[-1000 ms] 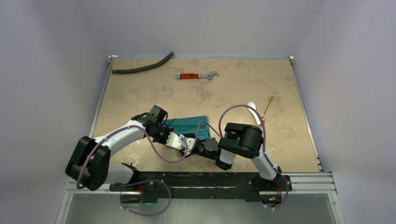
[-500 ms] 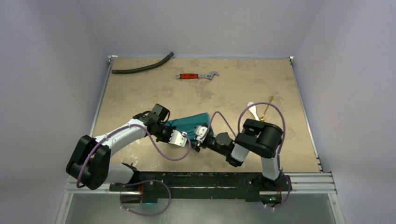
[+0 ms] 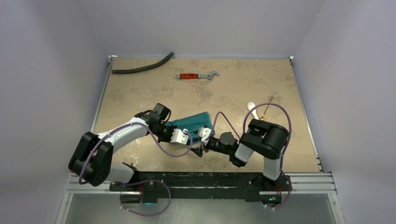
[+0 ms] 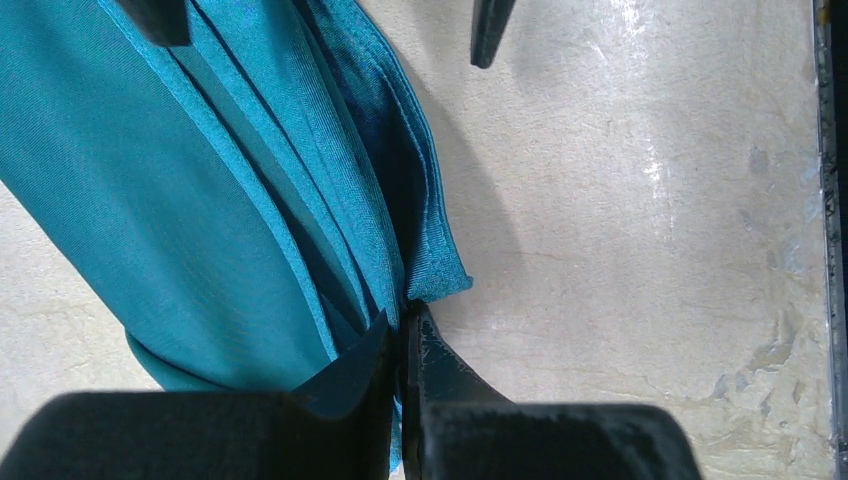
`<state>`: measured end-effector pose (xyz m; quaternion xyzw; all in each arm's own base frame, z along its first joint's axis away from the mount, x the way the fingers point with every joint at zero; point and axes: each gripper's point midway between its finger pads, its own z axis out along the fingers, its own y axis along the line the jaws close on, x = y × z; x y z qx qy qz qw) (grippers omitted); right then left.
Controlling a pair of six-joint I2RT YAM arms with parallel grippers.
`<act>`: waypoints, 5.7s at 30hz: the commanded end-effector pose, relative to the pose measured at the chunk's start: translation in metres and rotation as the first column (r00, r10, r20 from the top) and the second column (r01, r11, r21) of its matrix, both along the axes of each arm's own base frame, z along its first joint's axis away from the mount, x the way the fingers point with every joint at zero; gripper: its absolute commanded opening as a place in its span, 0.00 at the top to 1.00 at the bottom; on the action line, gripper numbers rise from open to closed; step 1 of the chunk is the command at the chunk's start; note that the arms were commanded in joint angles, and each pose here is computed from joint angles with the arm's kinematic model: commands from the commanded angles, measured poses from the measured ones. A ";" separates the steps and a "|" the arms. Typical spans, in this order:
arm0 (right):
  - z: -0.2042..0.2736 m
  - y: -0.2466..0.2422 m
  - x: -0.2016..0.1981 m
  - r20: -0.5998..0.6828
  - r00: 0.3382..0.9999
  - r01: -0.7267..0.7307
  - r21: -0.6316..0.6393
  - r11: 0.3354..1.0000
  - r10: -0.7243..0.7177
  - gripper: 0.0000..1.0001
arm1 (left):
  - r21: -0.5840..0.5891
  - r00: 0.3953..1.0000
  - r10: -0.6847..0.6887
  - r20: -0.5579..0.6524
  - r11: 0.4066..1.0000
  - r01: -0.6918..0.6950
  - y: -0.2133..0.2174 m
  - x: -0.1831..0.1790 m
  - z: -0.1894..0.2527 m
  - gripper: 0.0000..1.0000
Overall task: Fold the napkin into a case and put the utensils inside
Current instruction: Fold the 2/3-rectangle-folded napkin at the center of the board.
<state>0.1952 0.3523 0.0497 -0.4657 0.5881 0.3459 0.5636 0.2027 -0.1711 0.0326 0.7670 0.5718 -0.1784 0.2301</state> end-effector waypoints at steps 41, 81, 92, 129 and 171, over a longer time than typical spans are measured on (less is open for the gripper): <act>0.114 0.067 0.013 0.287 0.955 -0.208 0.450 0.869 0.080 0.79 | -0.054 1.000 0.017 -0.006 0.998 -0.017 -0.007 0.009 0.003 1.00; 0.069 0.079 0.024 -0.135 0.968 -0.132 0.443 0.887 0.211 0.99 | -0.068 0.930 0.137 0.342 0.990 -0.121 0.001 0.032 0.010 0.02; 0.058 0.077 0.024 -0.162 0.962 -0.138 0.408 0.903 0.220 1.00 | -0.089 0.892 0.200 0.406 0.980 -0.180 -0.004 0.049 0.022 0.01; 0.044 0.075 0.004 -0.201 0.928 -0.218 0.390 0.895 0.314 0.94 | -0.155 0.858 0.417 0.301 0.909 -0.388 0.008 0.069 0.044 0.01; -0.014 0.086 0.023 -0.576 0.806 -0.031 0.187 0.982 0.136 1.00 | -0.165 0.846 0.492 0.203 0.869 -0.466 0.023 0.055 0.048 0.01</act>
